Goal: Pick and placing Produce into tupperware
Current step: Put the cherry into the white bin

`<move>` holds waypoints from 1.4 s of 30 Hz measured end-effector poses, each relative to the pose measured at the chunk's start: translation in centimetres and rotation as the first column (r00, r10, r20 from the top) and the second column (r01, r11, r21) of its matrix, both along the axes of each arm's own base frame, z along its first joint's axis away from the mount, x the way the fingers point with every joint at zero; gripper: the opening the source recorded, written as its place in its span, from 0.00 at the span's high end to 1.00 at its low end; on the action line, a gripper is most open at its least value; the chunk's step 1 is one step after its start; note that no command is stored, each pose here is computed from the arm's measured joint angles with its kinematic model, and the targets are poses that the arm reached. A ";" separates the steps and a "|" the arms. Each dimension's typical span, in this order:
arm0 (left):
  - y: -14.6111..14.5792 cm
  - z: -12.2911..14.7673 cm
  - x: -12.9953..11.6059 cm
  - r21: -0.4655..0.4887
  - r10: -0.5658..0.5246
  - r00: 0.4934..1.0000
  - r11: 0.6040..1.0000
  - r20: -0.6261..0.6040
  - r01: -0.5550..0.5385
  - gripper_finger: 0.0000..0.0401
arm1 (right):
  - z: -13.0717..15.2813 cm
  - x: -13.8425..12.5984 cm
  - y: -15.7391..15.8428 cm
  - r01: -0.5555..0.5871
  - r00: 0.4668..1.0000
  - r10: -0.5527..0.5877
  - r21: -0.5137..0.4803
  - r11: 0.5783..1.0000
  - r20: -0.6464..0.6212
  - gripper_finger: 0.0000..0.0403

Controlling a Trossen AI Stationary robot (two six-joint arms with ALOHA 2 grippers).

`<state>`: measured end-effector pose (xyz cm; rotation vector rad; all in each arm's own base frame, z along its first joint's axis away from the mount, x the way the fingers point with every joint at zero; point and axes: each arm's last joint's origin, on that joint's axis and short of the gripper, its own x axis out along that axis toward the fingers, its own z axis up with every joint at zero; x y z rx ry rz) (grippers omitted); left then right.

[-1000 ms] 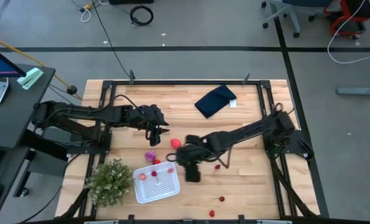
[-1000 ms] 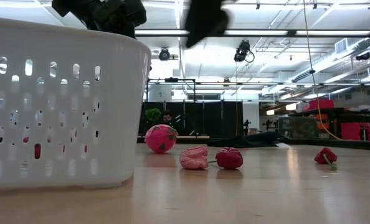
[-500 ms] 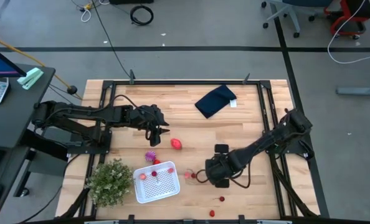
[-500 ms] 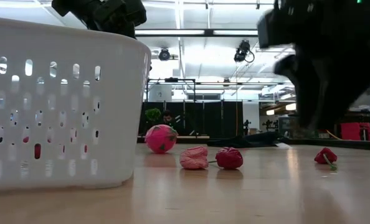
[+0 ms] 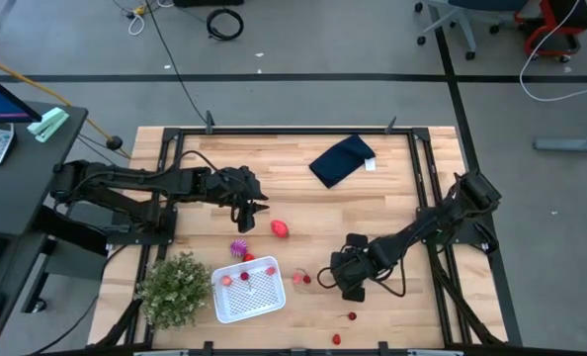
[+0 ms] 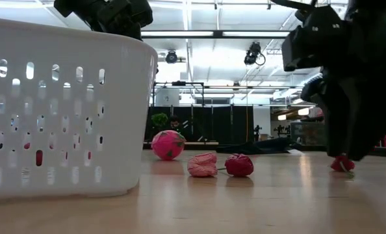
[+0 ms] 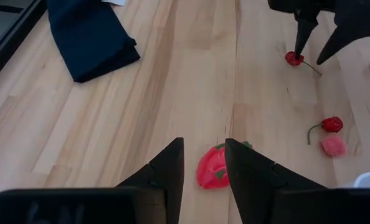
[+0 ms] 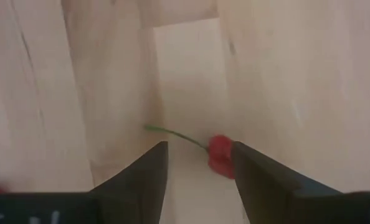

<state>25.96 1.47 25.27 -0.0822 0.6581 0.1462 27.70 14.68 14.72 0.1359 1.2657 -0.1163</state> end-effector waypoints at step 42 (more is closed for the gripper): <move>0.8 0.5 0.3 0.035 0.024 0.998 0.999 0.065 -0.027 0.74 | 8.4 7.7 -3.0 -0.041 0.664 0.137 -0.147 0.988 0.735 0.88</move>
